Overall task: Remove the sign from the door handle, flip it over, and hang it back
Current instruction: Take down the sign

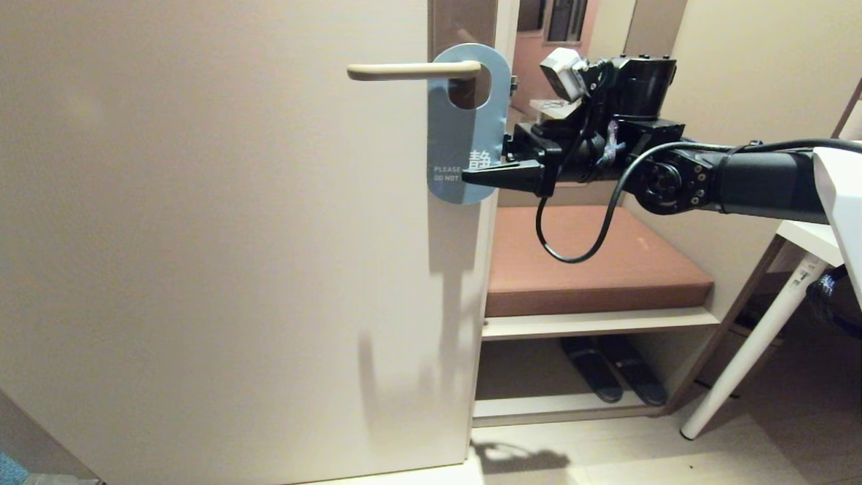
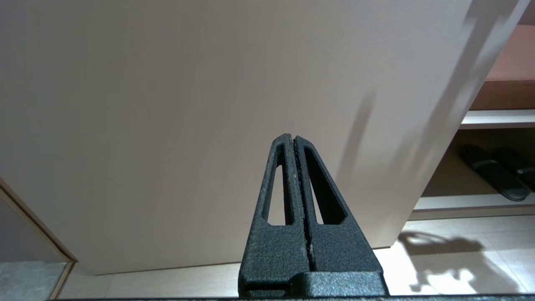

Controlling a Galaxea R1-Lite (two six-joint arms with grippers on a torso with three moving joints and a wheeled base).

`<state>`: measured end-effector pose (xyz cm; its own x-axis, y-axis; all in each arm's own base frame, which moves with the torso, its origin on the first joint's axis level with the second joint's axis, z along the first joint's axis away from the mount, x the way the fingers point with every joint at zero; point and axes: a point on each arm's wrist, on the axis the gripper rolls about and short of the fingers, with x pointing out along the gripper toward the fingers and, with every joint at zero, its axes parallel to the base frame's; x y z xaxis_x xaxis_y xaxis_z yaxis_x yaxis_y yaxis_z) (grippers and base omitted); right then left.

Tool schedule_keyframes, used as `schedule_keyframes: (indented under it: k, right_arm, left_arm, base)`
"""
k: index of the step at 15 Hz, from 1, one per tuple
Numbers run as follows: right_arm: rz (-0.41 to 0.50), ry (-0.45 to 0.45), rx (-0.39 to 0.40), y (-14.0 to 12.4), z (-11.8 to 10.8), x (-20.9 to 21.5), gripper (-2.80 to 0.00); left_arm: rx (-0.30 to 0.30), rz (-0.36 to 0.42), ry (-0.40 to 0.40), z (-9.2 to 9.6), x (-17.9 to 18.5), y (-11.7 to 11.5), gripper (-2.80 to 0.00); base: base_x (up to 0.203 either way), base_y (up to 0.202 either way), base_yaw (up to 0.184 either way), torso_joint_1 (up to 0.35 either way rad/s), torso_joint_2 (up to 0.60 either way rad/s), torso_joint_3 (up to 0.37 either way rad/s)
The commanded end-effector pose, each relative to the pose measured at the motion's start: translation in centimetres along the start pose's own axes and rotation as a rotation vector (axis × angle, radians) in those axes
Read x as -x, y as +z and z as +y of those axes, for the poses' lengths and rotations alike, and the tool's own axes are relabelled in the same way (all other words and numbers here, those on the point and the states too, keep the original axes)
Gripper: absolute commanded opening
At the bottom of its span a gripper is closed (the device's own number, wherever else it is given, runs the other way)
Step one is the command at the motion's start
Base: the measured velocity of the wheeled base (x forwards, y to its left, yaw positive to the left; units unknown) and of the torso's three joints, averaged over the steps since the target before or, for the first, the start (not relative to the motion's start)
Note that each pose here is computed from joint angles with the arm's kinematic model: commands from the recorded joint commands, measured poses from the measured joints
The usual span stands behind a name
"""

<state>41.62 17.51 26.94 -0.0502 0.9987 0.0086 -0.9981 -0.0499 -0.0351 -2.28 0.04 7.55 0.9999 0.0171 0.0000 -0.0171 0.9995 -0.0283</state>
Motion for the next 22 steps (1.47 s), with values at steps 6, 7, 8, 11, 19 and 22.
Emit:
schedule_keyframes:
  k: [6, 7, 8, 11, 19, 22]
  right_arm:
    - [0.011, 0.007, -0.036, -0.7, -0.8, -0.3, 0.0]
    - [0.011, 0.007, -0.038, -0.7, -0.8, -0.3, 0.0]
    - [0.012, 0.007, -0.041, -0.7, -0.8, -0.4, 0.0]
    - [0.005, 0.005, -0.106, -0.5, -0.8, -0.4, 0.0]
    - [-0.026, -0.002, -0.108, 0.4, -0.8, -0.3, 0.0]
    - [-0.028, -0.002, -0.099, 0.7, -0.7, -0.3, 0.0]
  left_arm:
    - [-0.001, 0.0, 0.0, 0.0, 0.0, 0.0, -2.8]
    - [0.001, 0.0, 0.0, 0.0, 0.0, 0.0, -2.8]
    - [-0.001, 0.0, 0.0, 0.0, 0.0, 0.0, -2.8]
    - [0.0, 0.0, 0.0, 0.0, 0.0, 0.0, -2.8]
    - [0.0, 0.0, 0.0, 0.0, 0.0, 0.0, -2.8]
    - [0.001, 0.0, 0.0, 0.0, 0.0, 0.0, -2.8]
  base:
    - [0.0, 0.0, 0.0, 0.0, 0.0, 0.0]
    - [0.0, 0.0, 0.0, 0.0, 0.0, 0.0]
    - [0.0, 0.0, 0.0, 0.0, 0.0, 0.0]
    - [0.0, 0.0, 0.0, 0.0, 0.0, 0.0]
    - [0.0, 0.0, 0.0, 0.0, 0.0, 0.0]
    - [0.0, 0.0, 0.0, 0.0, 0.0, 0.0]
